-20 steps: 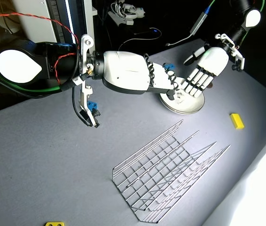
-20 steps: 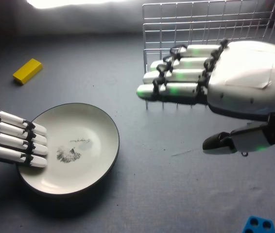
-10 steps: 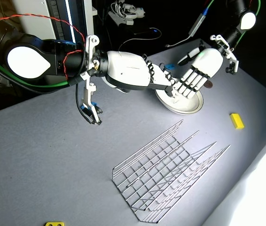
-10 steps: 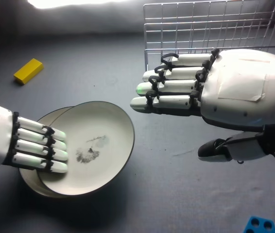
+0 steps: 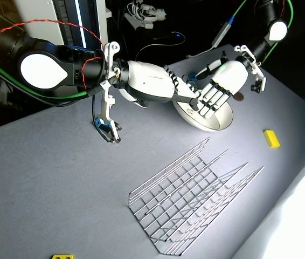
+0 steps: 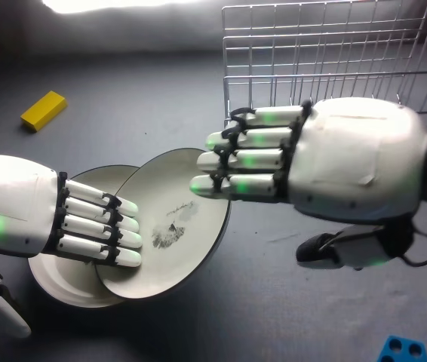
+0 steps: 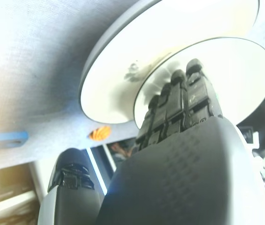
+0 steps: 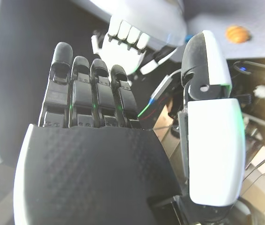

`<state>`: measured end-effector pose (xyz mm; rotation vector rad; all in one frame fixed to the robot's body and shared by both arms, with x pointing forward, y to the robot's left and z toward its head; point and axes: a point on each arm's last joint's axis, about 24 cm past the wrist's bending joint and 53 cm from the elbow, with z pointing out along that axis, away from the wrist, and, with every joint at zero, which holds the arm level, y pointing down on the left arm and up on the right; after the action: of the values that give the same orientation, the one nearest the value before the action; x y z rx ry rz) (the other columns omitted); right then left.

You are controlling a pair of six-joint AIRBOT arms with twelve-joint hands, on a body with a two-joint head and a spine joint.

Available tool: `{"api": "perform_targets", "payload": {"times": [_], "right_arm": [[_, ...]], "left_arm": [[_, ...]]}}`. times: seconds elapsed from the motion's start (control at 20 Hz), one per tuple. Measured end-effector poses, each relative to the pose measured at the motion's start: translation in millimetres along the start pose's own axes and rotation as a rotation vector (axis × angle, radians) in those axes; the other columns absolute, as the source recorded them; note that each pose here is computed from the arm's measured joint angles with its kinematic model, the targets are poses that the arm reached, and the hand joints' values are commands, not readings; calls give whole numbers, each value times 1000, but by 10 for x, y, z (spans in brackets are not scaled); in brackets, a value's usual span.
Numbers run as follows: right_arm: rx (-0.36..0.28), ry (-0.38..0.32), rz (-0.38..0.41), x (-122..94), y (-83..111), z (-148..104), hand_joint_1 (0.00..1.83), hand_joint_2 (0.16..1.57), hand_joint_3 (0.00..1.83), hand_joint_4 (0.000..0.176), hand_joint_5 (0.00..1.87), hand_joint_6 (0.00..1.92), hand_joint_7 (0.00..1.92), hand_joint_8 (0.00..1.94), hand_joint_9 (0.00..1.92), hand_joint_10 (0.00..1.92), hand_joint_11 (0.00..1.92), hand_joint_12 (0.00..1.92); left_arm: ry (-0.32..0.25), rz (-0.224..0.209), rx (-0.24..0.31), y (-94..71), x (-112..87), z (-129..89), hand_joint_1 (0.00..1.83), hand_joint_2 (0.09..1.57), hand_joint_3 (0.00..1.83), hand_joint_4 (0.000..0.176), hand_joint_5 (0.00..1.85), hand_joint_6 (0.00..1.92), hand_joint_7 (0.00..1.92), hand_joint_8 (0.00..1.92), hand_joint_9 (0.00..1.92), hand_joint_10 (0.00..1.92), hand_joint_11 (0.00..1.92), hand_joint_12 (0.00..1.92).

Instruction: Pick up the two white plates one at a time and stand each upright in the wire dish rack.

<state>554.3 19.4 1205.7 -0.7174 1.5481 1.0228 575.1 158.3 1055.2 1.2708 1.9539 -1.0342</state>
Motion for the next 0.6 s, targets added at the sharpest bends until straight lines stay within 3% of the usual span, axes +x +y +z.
{"api": "perform_targets", "payload": {"times": [0.2,0.3,0.45,0.6], "right_arm": [[-32,4,-3,81,62,188,1008,977,0,0,140,8,145,5,128,11,0,720],[-22,14,-4,134,-12,273,958,1002,0,0,113,0,84,0,85,0,0,631],[-15,31,-2,211,-64,373,947,975,0,0,18,3,1,0,1,0,0,319],[-32,28,2,253,-39,510,906,942,0,0,14,4,0,0,0,0,0,328]], "left_arm": [[0,0,-1,4,2,2,0,1105,0,0,3,1,9,0,0,0,0,0],[0,-2,0,3,0,10,0,1099,0,0,15,5,18,3,4,1,0,0],[0,-6,-2,10,0,7,0,1104,0,0,20,5,19,5,9,4,0,0],[0,-8,-2,20,0,17,0,1104,0,0,8,1,13,1,1,0,0,0]]}}
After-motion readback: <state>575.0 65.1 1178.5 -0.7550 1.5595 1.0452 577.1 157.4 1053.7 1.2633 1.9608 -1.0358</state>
